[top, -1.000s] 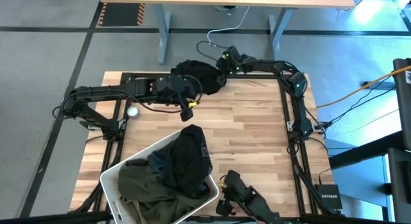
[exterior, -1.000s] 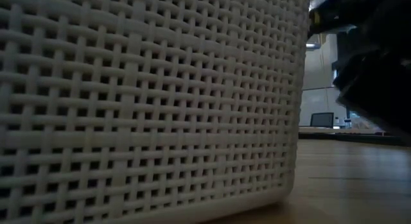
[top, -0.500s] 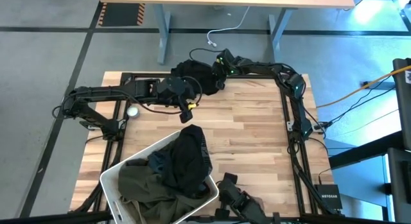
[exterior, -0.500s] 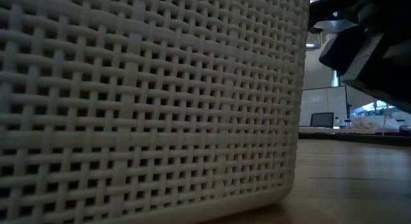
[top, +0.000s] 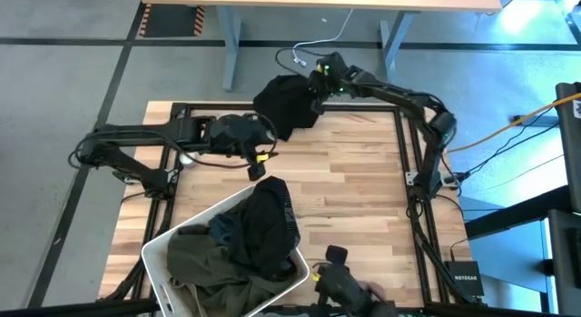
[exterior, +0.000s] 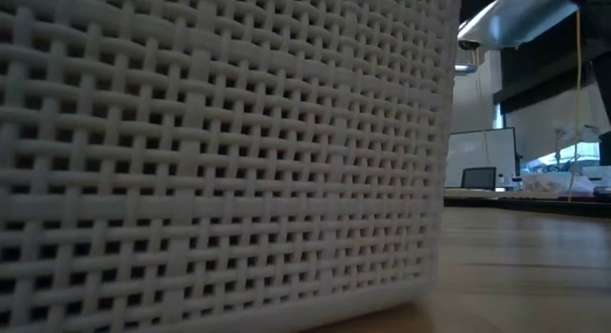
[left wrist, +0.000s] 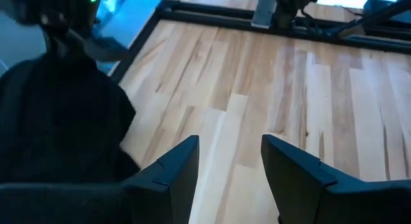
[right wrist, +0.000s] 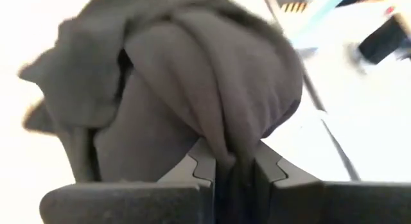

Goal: Sort clothes
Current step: Put the black shirt into the white bin

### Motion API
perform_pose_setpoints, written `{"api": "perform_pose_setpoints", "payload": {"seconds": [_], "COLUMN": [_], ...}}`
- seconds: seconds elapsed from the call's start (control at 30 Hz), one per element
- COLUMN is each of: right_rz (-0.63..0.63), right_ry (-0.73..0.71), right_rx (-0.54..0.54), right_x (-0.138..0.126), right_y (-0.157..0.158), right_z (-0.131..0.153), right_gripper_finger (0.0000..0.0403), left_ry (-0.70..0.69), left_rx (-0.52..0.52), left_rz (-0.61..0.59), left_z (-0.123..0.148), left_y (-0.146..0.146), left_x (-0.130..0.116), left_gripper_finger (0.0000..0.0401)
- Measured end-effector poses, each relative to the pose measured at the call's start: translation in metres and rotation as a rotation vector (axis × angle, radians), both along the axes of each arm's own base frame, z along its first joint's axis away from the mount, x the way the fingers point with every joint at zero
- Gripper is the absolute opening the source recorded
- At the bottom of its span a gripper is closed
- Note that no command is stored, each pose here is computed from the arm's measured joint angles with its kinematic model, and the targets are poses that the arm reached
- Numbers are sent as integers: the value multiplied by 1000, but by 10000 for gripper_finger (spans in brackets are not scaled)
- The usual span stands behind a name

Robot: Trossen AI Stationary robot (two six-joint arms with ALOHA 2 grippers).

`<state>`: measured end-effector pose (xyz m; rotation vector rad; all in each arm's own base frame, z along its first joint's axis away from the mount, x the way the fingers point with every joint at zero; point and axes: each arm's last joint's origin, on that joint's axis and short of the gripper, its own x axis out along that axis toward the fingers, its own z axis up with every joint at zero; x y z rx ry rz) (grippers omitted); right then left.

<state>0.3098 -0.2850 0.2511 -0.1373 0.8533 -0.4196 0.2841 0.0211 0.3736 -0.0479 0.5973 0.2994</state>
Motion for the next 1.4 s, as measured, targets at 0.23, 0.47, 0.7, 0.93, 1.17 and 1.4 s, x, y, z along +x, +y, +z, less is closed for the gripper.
{"api": "perform_pose_setpoints", "payload": {"seconds": [0.23,0.47,0.7,0.93,1.17,1.4], "right_rz": [50,154,262,414,603,762], "right_ry": [-125,-303,-496,-823,-958,-987], "right_rx": [-86,-153,-208,-167,-54,21], "right_x": [-12,-24,-40,-45,-19,22], "right_y": [48,115,179,236,289,346], "right_z": [74,138,184,223,223,197], "right_gripper_finger": [45,45,45,45,45,45], "left_ry": [-72,-72,-43,-110,-182,-302], "left_rx": [28,35,50,29,5,14], "left_rz": [12,92,251,299,364,434], "left_z": [20,32,36,46,55,68], "left_y": [-7,-7,1,2,2,3], "left_x": [-22,-54,-82,-103,-123,-148], "left_gripper_finger": [164,164,164,164,164,164]}}
